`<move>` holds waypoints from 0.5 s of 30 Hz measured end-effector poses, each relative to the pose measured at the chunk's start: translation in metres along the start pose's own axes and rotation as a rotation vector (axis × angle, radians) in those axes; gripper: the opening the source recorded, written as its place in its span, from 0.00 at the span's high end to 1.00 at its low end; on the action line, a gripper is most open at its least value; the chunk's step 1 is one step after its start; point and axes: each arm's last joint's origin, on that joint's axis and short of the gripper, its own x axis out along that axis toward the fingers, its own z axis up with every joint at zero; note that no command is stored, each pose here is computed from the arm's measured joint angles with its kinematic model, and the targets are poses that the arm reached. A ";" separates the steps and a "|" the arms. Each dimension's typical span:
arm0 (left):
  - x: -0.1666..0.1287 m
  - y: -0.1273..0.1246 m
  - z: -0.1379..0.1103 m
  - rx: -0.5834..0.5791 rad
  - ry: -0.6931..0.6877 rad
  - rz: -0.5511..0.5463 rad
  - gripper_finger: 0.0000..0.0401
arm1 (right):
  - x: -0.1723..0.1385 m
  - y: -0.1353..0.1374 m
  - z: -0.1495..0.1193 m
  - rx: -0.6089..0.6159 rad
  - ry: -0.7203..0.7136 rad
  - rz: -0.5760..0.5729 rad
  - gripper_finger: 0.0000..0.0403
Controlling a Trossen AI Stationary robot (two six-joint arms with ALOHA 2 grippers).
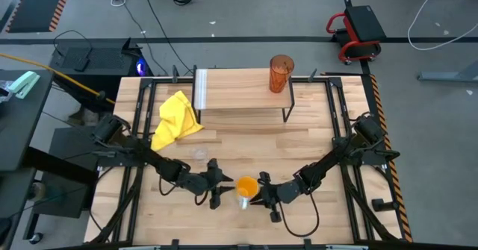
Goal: Stack small to large cups/mugs on shelf
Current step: Put the yellow mug on the shelf
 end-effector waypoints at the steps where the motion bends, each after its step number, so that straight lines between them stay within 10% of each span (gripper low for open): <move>1: 0.000 0.001 -0.002 0.010 0.018 0.009 0.63 | 0.000 0.000 0.001 0.001 -0.004 -0.006 0.89; 15: 0.000 0.001 -0.004 -0.021 0.027 0.016 0.63 | 0.001 -0.003 -0.001 0.019 0.014 -0.020 0.89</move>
